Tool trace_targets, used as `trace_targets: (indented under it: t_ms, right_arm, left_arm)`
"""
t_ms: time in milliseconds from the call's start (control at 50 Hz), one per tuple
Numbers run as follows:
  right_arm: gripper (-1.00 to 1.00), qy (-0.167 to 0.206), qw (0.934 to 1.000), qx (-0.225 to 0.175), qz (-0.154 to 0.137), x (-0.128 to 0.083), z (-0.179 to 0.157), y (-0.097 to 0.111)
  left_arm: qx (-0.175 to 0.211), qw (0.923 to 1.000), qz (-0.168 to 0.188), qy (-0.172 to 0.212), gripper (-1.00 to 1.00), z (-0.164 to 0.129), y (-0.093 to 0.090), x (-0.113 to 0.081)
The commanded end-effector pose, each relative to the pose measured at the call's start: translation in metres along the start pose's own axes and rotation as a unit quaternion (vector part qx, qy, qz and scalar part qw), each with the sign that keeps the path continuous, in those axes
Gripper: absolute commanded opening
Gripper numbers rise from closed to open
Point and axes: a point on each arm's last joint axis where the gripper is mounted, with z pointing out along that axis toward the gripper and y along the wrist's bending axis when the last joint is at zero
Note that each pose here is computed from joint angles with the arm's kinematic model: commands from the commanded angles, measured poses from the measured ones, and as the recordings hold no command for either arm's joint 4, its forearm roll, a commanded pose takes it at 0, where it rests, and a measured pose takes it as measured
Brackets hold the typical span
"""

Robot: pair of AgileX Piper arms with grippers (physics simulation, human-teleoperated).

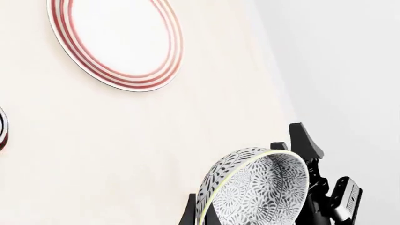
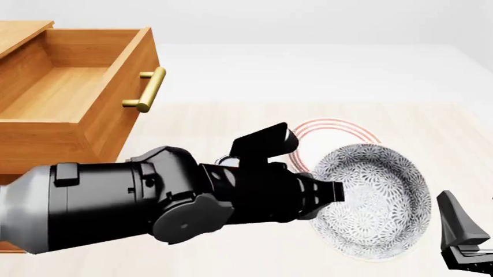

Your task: Put the bowl in the top drawer of the cabinet.

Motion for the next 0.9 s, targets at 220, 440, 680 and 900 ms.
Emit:
trace_targets:
  t_ms: [220,440,680,900]
  right_arm:
    - [1.00,0.000,1.0000,0.000,0.000,0.000,0.000,0.000]
    - [1.00,0.000,1.0000,0.000,0.000,0.000,0.000,0.000]
    - [1.00,0.000,1.0000,0.000,0.000,0.000,0.000,0.000]
    - [1.00,0.000,1.0000,0.000,0.000,0.000,0.000,0.000]
  left_arm:
    - [0.005,0.9995,0.003,-0.033,-1.00,-0.040,-0.022,-0.041]
    - [0.004,0.9985,0.009,-0.053,-1.00,-0.062,-0.031,-0.064]
    - [0.005,0.9969,0.018,-0.077,-1.00,-0.084,-0.042,-0.087]
    - [0.004,0.9945,0.026,-0.102,-1.00,-0.106,-0.053,-0.112]
